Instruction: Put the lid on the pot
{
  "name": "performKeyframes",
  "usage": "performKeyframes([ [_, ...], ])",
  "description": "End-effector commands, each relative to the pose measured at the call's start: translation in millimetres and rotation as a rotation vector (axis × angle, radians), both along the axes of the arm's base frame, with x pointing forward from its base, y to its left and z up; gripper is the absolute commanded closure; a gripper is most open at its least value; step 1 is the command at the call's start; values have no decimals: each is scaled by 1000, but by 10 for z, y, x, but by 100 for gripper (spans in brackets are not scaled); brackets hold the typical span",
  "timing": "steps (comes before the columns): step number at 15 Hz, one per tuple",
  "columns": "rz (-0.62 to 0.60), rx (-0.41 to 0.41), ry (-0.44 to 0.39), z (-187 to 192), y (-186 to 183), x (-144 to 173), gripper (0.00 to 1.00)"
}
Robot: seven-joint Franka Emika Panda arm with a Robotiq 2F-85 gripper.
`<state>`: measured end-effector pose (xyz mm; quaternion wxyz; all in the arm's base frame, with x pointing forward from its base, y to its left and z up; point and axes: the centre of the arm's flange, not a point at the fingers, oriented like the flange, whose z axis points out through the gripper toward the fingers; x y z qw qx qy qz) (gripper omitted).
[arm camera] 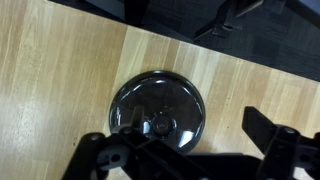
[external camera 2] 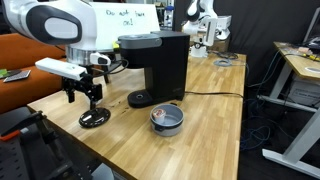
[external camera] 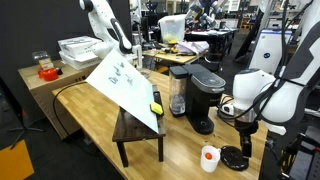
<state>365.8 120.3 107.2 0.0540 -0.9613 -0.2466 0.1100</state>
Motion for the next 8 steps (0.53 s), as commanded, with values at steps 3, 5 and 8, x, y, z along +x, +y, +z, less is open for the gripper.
performKeyframes([
  [3, 17, -2, -4, -285, 14, 148, 0],
  [5, 25, -7, 0, -357, 16, 182, 0],
  [8, 32, -12, 3, -436, 24, 232, 0],
])
